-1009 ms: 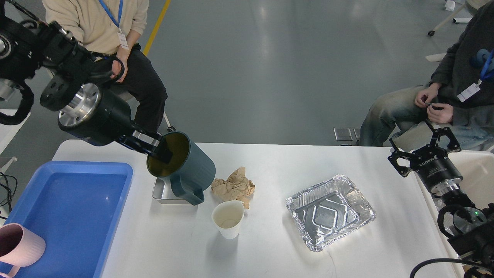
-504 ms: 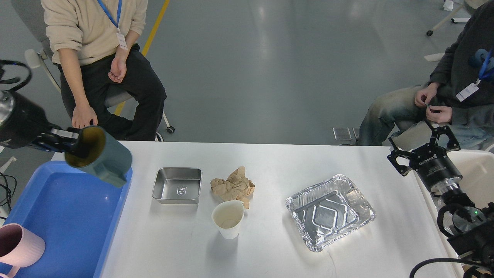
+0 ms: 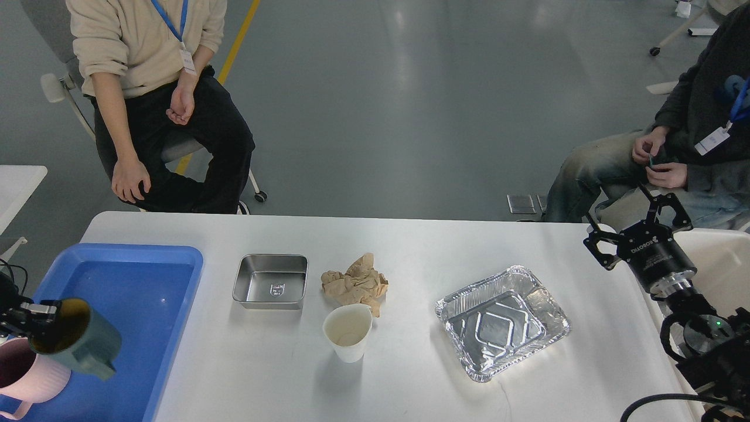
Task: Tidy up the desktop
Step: 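Lift the dark green mug and carry it over the blue tray, then lower the dark green mug into the blue tray and open the left gripper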
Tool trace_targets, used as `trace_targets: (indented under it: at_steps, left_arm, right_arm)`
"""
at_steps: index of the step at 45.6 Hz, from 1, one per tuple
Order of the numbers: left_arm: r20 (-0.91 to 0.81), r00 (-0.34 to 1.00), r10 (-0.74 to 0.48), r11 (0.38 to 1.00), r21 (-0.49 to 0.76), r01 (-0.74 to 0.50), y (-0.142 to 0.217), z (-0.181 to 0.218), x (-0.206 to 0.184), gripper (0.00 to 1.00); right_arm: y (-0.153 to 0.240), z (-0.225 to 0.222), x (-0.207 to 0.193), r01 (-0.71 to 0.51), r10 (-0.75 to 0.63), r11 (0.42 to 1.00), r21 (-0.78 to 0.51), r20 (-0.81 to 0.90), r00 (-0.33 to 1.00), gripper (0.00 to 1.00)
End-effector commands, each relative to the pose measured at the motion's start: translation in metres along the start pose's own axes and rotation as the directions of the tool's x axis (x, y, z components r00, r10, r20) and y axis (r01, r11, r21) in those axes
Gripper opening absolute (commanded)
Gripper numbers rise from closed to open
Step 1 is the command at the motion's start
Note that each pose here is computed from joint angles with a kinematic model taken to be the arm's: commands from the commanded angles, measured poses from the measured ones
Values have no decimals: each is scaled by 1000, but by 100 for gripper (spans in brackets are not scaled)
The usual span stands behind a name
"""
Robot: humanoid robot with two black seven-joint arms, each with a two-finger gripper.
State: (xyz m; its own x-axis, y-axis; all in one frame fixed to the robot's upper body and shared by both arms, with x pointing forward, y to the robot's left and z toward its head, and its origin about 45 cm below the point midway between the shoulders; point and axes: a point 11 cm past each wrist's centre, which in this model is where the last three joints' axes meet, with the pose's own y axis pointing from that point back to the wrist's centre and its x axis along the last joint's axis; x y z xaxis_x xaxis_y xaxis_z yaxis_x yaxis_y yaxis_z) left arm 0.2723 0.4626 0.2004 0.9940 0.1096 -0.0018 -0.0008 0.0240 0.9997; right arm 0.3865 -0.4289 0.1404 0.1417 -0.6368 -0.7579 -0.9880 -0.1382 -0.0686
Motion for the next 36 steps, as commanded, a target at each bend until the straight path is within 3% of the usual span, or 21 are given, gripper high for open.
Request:
trace_targets:
  at_steps: [1,36]
  left_arm:
    - [20,998,-62,998,13,62,-21,-1,-17,2]
    - [-34,999,11,1000,10,-10,-63,-8,-15,4]
  right_arm:
    - [2,-1,1,-3,3,1000,-2,-4,1000,100]
    - [5,2,4,-11,11,1000,-5,0,1000,100]
